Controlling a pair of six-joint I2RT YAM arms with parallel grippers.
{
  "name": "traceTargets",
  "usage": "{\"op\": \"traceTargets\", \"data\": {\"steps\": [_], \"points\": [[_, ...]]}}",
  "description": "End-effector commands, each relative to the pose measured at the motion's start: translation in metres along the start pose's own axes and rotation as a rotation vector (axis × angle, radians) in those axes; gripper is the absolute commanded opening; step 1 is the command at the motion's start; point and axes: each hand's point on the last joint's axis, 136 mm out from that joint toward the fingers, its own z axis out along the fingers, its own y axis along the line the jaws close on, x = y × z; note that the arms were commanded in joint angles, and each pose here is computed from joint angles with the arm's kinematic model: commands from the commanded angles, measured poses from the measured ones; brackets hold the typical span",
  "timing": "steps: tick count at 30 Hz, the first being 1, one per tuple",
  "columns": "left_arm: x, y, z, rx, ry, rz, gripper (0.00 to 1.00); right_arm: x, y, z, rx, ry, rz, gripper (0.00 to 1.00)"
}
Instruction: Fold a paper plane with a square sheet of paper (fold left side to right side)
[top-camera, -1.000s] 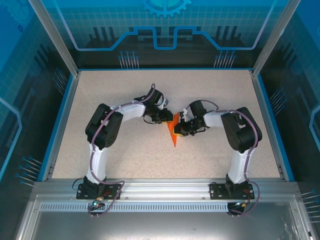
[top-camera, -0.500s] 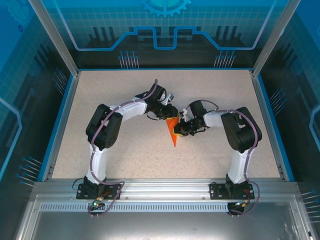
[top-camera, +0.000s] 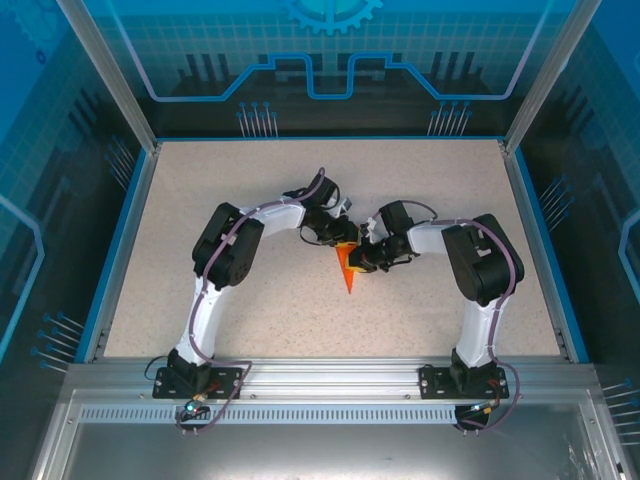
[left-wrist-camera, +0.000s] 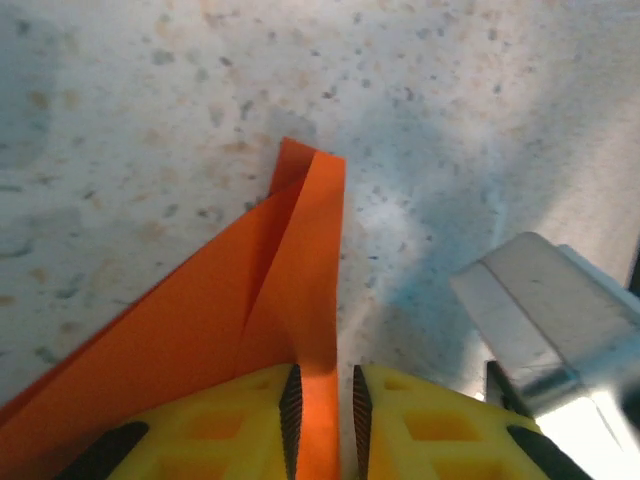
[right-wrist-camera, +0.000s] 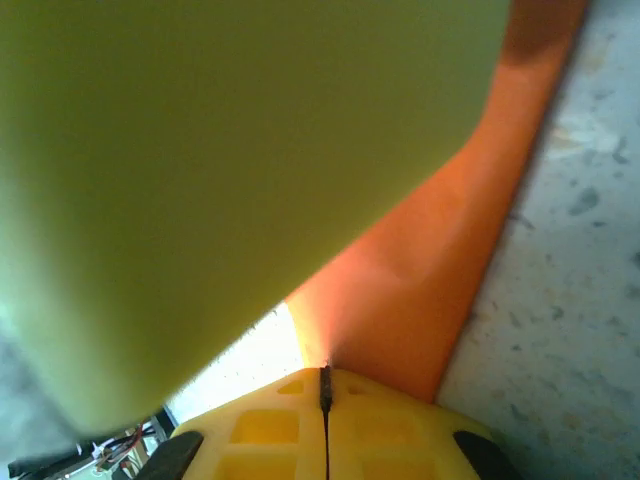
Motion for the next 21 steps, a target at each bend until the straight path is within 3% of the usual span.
{"op": "traceTargets", "data": {"steps": [1,11,21], "points": [[0.014,0.031,0.014,-0.096,0.044,-0.046,0.24,0.007,0.006,0.002,-0.010,0.002,-0.049,0.06],[0.017,0.048,0.012,-0.140,0.037,-0.069,0.21,0.002,0.034,-0.021,-0.087,-0.066,-0.092,0.05],[0.016,0.046,0.010,-0.136,0.032,-0.066,0.21,0.012,0.010,0.005,-0.054,0.018,0.020,0.05]]}}
